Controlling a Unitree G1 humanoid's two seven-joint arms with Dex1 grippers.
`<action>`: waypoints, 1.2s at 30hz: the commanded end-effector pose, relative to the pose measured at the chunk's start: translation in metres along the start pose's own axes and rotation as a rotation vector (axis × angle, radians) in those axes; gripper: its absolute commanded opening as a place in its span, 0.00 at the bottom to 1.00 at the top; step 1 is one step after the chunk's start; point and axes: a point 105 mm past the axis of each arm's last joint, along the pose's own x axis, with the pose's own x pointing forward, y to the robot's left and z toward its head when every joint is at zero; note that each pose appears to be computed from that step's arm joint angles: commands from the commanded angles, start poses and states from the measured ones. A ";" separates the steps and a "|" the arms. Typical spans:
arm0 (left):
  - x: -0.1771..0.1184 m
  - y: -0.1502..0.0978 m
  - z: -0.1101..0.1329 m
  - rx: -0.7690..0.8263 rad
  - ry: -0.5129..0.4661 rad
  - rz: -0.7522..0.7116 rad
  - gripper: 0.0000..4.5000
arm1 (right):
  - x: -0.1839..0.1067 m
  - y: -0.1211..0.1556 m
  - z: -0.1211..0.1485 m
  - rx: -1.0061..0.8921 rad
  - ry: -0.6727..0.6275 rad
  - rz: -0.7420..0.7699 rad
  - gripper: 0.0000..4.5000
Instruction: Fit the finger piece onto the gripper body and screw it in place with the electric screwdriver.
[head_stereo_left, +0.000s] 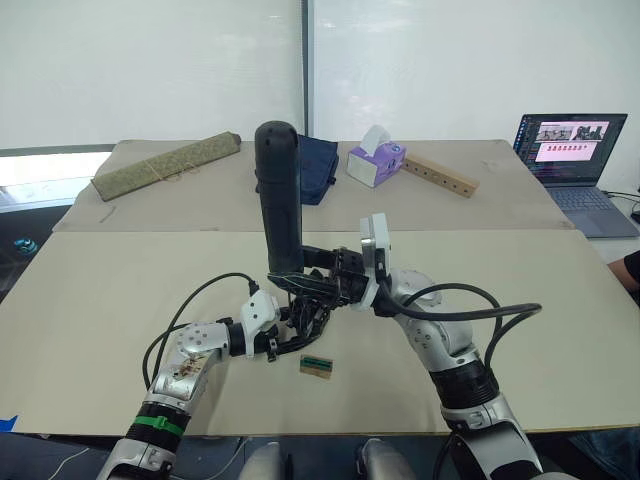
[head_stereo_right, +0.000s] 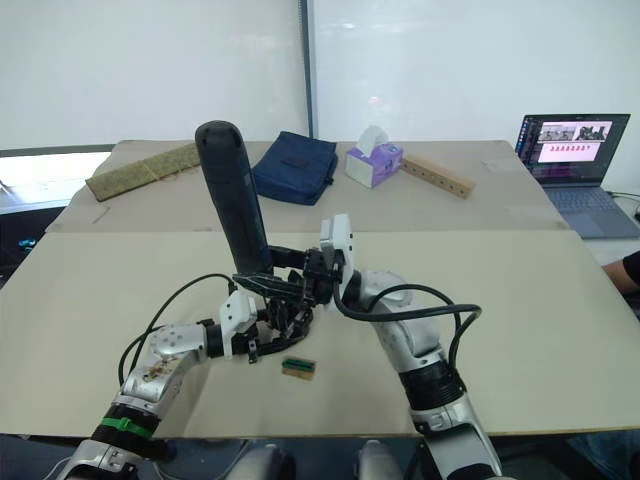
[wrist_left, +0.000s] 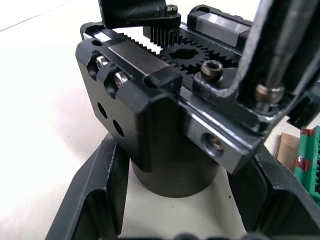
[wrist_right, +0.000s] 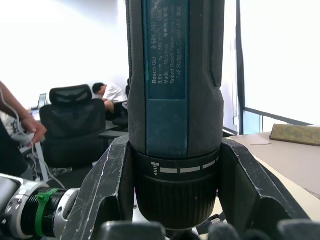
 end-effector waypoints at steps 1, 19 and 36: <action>0.003 -0.021 -0.028 -0.097 0.087 -0.075 0.50 | -0.003 0.003 -0.022 0.062 0.070 -0.010 0.42; 0.005 -0.022 -0.028 -0.102 0.084 -0.075 0.50 | 0.007 0.014 -0.032 0.003 0.132 0.073 0.42; 0.006 -0.021 -0.027 -0.100 0.081 -0.074 0.50 | -0.010 0.011 -0.054 -0.045 0.284 0.061 0.42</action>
